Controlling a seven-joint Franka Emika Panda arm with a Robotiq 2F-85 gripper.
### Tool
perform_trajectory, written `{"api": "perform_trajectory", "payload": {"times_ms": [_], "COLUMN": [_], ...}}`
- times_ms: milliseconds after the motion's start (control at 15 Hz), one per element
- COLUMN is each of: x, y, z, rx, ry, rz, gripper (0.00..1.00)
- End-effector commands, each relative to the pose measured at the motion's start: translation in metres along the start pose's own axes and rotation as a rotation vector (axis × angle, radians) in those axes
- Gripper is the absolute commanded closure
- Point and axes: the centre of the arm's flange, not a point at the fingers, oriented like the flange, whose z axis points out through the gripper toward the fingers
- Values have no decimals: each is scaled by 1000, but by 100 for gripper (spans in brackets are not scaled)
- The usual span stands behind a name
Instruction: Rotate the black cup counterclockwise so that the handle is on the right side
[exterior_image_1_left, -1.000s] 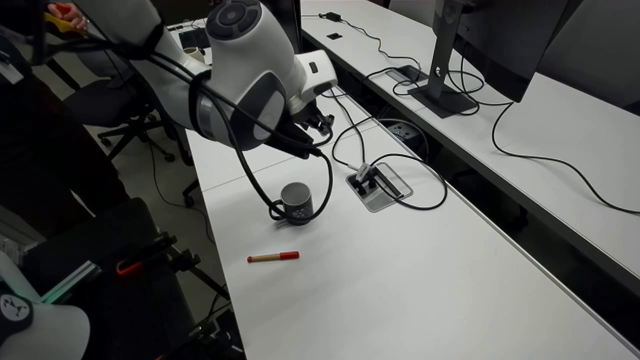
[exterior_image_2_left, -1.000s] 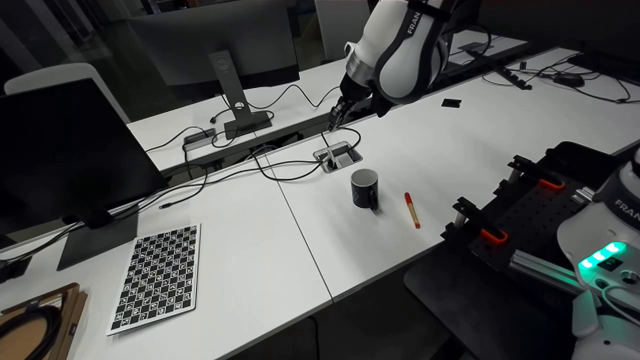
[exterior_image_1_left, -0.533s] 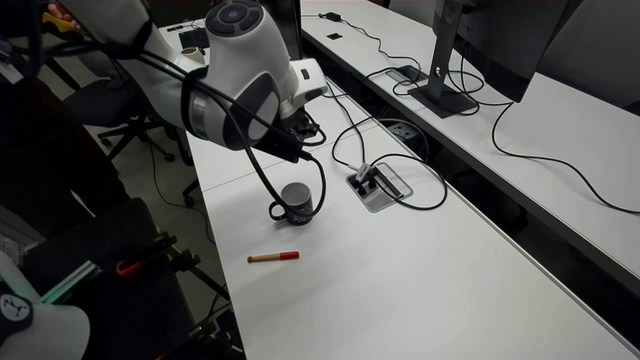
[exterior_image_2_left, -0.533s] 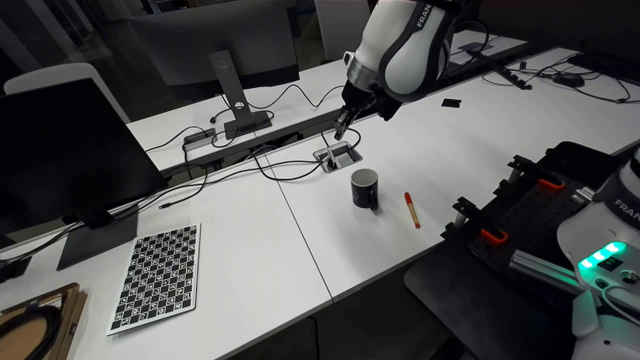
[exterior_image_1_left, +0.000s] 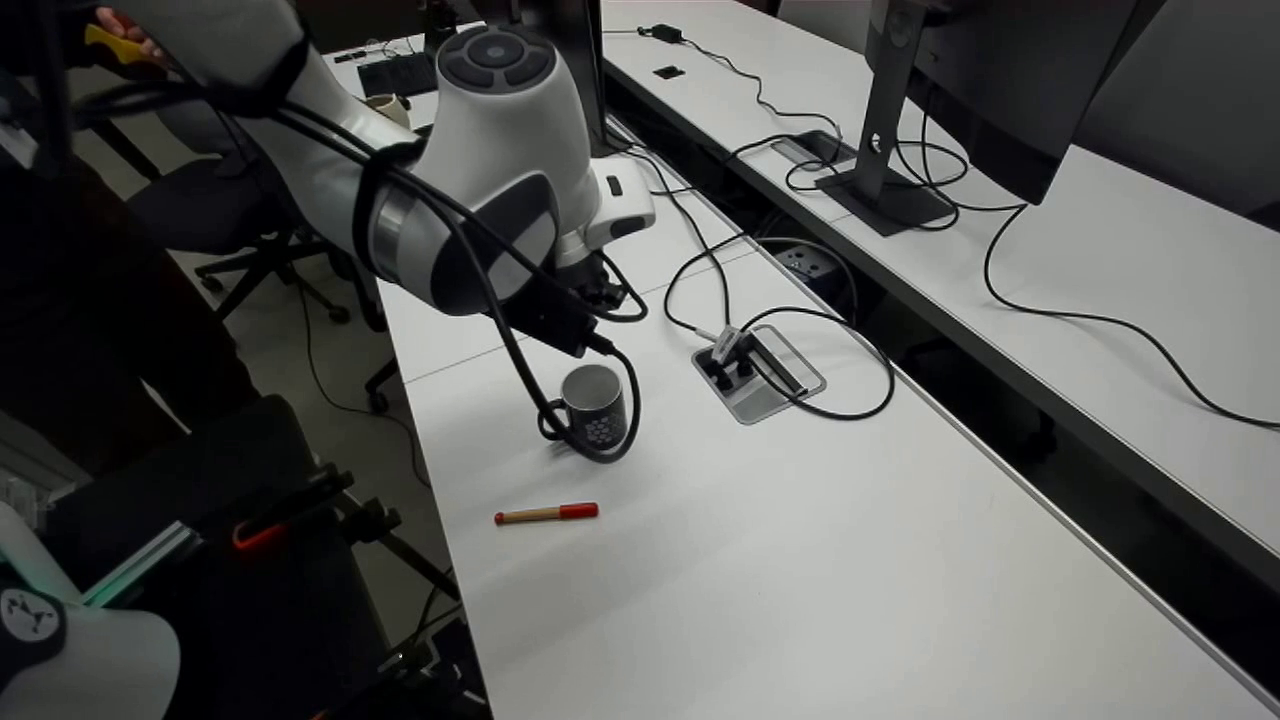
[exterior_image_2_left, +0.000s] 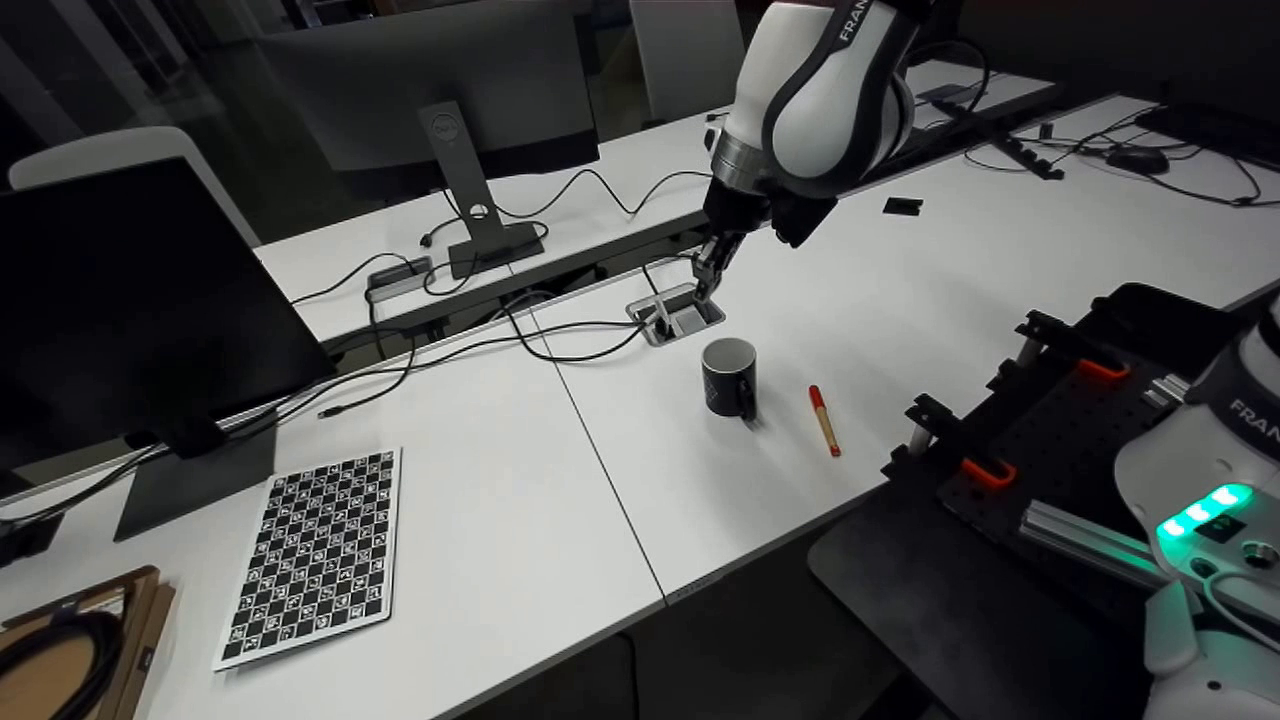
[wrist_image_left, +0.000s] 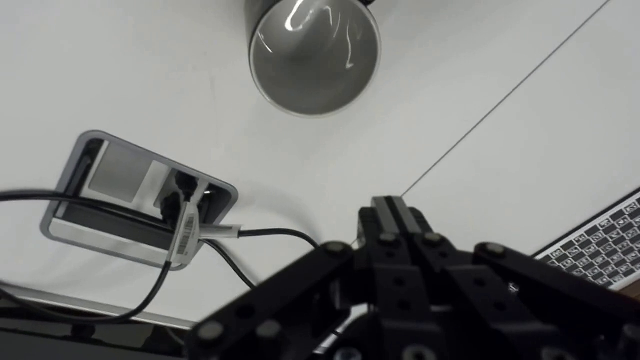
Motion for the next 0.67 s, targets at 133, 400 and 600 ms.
{"api": "perform_trajectory", "payload": {"times_ms": [133, 400, 600], "x": [-8, -4, -8], "y": [11, 11, 7], "z": [-7, -19, -25], "rx": [-164, -252, -284], "ry": [-48, -63, -98], "rz": [86, 84, 74], "gripper": [100, 100, 100]}}
